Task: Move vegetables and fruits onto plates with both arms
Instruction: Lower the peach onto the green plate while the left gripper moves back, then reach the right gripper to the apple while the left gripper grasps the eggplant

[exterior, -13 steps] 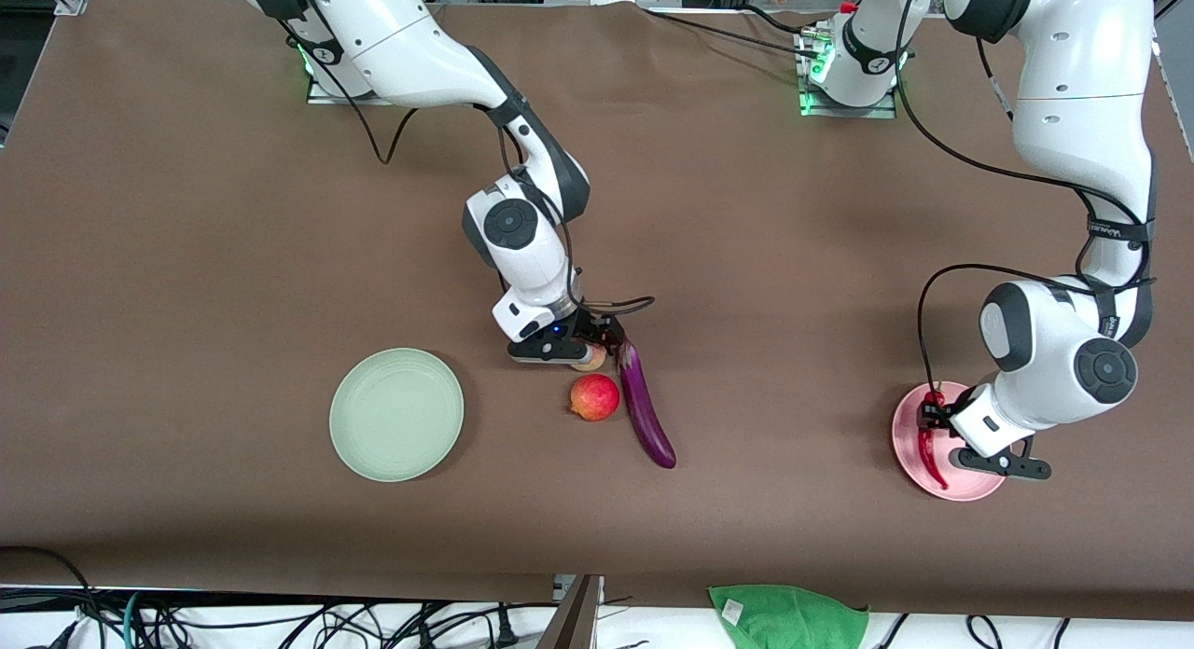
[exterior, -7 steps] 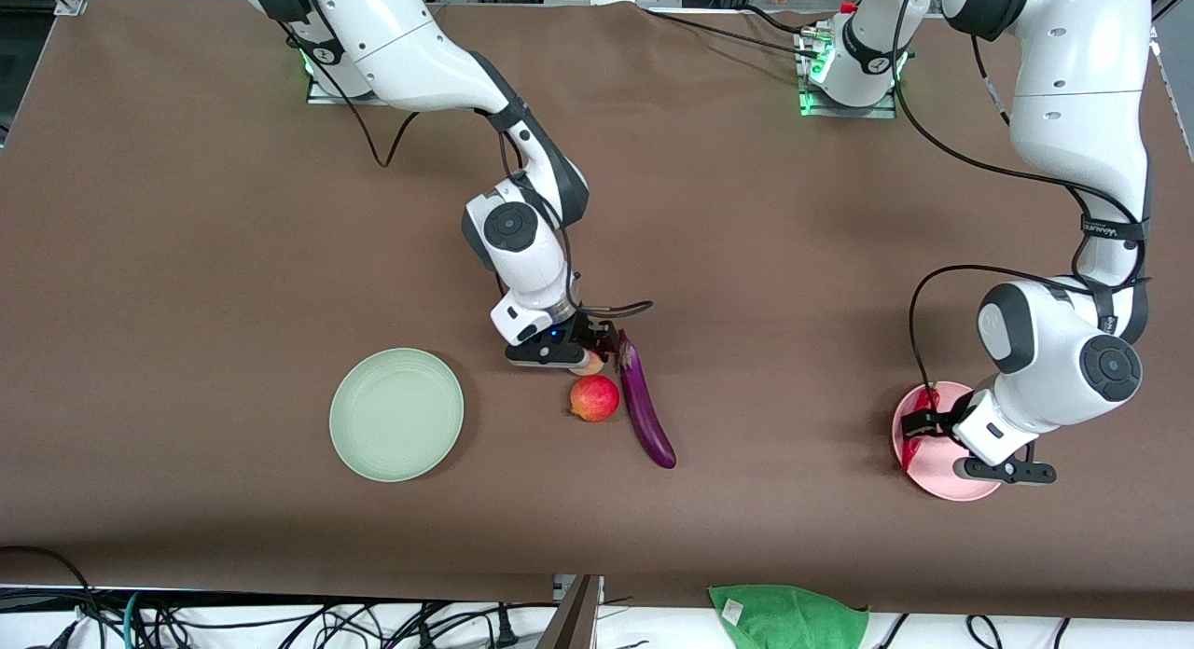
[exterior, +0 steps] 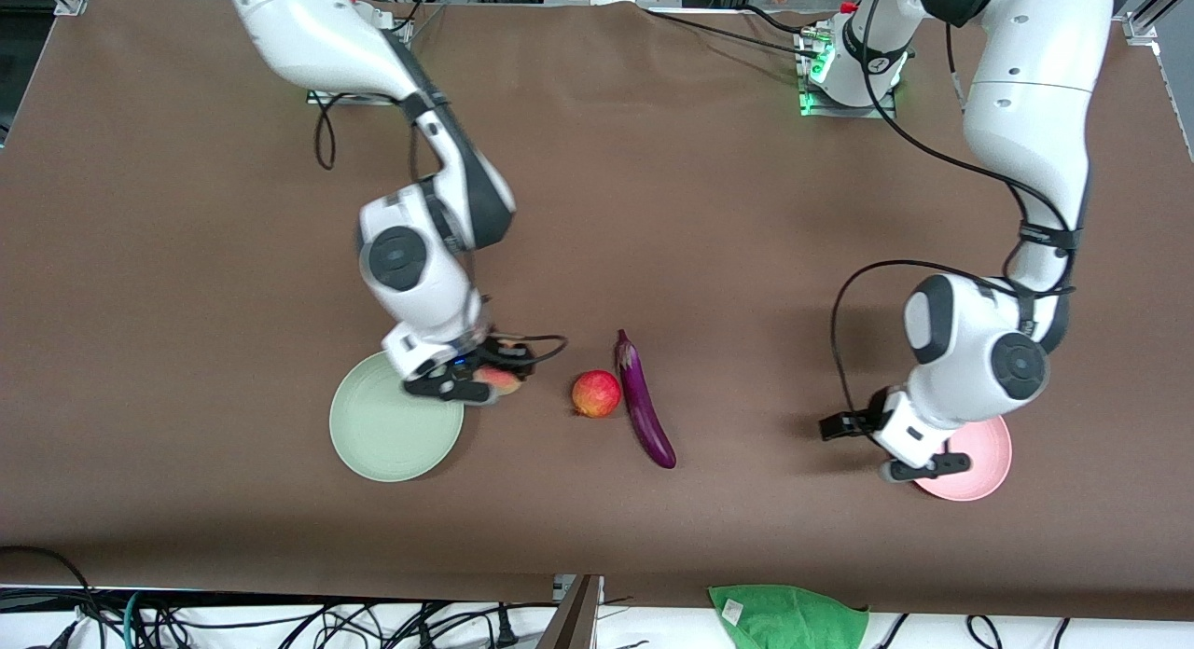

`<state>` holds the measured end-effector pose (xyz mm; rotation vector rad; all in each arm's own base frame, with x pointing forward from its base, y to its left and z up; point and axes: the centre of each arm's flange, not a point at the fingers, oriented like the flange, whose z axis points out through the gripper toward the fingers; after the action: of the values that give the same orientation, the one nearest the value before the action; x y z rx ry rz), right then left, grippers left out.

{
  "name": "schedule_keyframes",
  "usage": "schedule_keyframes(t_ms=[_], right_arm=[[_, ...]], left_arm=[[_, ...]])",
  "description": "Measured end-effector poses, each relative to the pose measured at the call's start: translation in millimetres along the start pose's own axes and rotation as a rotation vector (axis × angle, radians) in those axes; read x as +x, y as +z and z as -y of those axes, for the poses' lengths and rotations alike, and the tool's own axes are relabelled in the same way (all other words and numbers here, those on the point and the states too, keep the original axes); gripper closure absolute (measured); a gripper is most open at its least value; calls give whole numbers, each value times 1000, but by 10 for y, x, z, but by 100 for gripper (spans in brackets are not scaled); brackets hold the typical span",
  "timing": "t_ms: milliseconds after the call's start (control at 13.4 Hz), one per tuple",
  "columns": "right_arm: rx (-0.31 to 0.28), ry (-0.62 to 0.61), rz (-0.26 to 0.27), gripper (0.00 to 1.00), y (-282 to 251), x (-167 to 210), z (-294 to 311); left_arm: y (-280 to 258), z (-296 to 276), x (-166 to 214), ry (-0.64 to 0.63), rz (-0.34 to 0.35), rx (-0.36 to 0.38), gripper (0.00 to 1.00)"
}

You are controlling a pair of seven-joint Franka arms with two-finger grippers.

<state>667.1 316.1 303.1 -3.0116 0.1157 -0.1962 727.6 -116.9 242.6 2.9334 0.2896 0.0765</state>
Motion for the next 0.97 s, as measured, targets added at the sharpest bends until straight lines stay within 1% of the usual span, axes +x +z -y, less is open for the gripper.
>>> schedule_keyframes(t_ms=[224,373,448,522,597,746,970], right_arm=[[-28,-95,11,19,68,372,-907],[-41,-120,36,19,193,459,-1363],[-36,-110,49,13,256,457,-1450],[-14,-78,58,4,283,438,-1417],[11,-27,68,0,279,406,-1309],[41,62,78,0,194,337,-943],[60,176,80,0,151,120,-322]], left_arm=[[118,-697,-302,-58,28,-28,0],[206,-1121,-509,-74,22,-45,0],[276,-1324,-618,-80,12,-56,0],[363,-1514,-727,-86,-1,-68,0],[459,-1669,-827,-86,-14,-80,0],[644,-1877,-993,-73,-26,-93,0],[898,-2056,-1196,-51,-21,-96,0]])
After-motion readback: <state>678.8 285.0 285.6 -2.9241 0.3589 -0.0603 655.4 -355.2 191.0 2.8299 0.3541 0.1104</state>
